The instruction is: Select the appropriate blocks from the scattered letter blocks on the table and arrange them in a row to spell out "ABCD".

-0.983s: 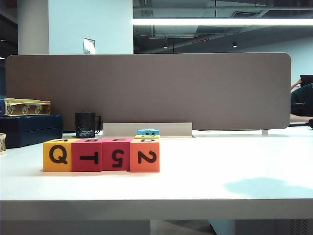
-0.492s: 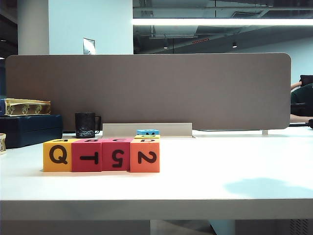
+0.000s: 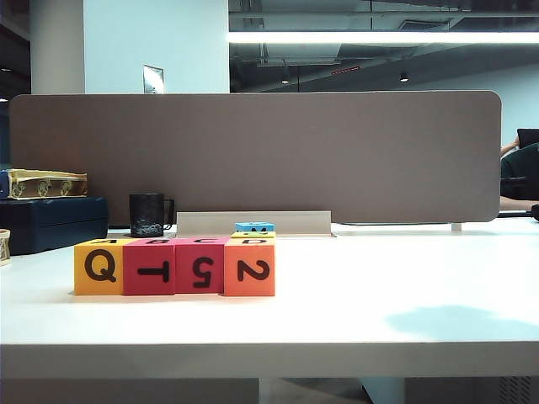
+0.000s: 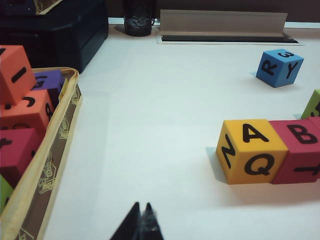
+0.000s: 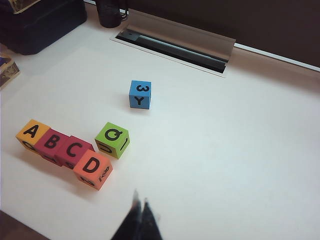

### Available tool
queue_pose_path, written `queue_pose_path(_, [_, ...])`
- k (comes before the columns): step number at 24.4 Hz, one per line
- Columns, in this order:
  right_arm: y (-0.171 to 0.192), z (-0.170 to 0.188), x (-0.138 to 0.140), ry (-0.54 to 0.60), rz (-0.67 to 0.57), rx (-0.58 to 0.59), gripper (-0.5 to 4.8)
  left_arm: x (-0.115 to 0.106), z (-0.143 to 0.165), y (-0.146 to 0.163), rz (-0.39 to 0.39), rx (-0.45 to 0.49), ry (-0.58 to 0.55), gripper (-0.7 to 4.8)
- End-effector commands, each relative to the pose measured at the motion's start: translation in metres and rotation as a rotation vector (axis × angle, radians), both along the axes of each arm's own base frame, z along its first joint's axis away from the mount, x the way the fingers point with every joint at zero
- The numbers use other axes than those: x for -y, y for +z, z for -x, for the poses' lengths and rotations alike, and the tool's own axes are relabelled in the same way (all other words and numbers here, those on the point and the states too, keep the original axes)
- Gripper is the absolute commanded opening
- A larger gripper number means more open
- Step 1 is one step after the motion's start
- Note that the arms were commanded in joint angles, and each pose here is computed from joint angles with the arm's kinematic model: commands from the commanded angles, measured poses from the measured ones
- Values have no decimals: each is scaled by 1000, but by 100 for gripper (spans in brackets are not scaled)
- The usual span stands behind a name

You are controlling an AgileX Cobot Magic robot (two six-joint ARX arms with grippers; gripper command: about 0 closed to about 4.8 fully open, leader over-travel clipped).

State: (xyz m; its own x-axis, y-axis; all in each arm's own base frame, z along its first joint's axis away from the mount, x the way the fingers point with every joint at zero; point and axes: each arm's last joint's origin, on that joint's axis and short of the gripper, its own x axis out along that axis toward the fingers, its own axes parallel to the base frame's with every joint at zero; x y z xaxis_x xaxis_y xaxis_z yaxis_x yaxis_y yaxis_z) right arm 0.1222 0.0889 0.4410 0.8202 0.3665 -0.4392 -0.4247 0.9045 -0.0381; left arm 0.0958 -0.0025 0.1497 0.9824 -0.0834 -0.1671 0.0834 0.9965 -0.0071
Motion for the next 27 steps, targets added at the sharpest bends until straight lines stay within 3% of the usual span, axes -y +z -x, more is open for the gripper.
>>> queue_pose_path(1, [2, 1, 1, -4, -8, 13, -1, 0, 0, 0, -4, -2, 0, -6])
queue_pose_path(10, [3, 0, 2, 5, 28, 39, -1, 0, 0, 0, -4, -2, 0, -6])
queue_pose_path(14, [4, -5, 13, -65, 34, 75, -1, 0, 0, 0, -4, -2, 1, -6])
queue_pose_path(17, [-4, -5, 29, -160, -24, 169, -1, 0, 0, 0, -4, -2, 0, -6])
queue_pose_path(19, [-23, 1, 43, -240, -59, 233, -1, 0, 0, 0, -4, -2, 0, -6])
queue_pose_path(27, [-107, 16, 75, -459, -82, 275, -1, 0, 0, 0, -4, -2, 0, -6])
